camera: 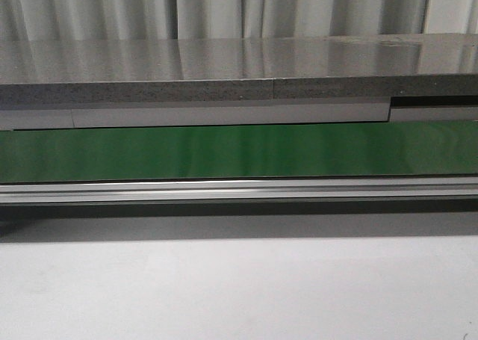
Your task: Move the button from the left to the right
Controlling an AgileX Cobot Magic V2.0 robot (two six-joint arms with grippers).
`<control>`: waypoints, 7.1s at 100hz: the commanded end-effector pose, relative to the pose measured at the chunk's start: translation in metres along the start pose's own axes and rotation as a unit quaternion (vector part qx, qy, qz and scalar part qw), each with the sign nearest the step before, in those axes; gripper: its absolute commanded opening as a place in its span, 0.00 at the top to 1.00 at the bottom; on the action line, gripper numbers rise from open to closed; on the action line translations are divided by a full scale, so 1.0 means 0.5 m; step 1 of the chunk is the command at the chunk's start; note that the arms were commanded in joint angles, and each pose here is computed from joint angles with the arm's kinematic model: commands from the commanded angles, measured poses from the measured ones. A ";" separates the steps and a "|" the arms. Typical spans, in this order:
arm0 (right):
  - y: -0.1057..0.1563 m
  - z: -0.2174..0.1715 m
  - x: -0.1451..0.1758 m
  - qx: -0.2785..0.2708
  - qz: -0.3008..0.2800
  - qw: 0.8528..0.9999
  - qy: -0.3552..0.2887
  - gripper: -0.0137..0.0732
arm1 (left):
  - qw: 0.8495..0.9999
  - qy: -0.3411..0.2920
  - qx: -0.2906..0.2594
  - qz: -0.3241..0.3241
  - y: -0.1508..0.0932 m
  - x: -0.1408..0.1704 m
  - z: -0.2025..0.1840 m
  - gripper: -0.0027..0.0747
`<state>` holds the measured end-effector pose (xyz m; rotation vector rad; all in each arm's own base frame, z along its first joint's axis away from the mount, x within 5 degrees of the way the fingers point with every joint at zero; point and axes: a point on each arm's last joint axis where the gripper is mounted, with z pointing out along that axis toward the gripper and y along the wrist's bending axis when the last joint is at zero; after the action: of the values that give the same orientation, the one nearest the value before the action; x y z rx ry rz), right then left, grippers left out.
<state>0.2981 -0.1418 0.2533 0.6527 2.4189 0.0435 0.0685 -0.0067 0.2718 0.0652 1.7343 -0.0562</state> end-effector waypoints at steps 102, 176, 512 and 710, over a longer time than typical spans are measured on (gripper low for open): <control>-0.017 0.134 -0.081 -0.012 -0.170 0.976 0.133 0.65 | 0.999 -0.047 -0.002 -0.005 0.001 -0.031 -0.004 0.99; -0.013 0.115 -0.096 -0.002 -0.140 0.985 0.100 0.29 | 0.999 -0.047 -0.002 -0.005 0.001 -0.031 -0.004 0.99; 0.115 -0.337 0.337 -0.182 -0.220 0.874 -0.392 0.92 | 0.999 -0.047 -0.001 -0.005 0.001 -0.031 -0.004 0.99; 0.039 -0.274 0.483 -0.197 -0.209 0.819 -0.496 0.92 | 0.999 -0.047 -0.001 -0.005 0.001 -0.031 -0.004 0.99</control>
<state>0.0637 0.0046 0.2138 -0.0908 1.5121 0.0190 0.0683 -0.0070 0.2718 0.0683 1.7335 -0.0588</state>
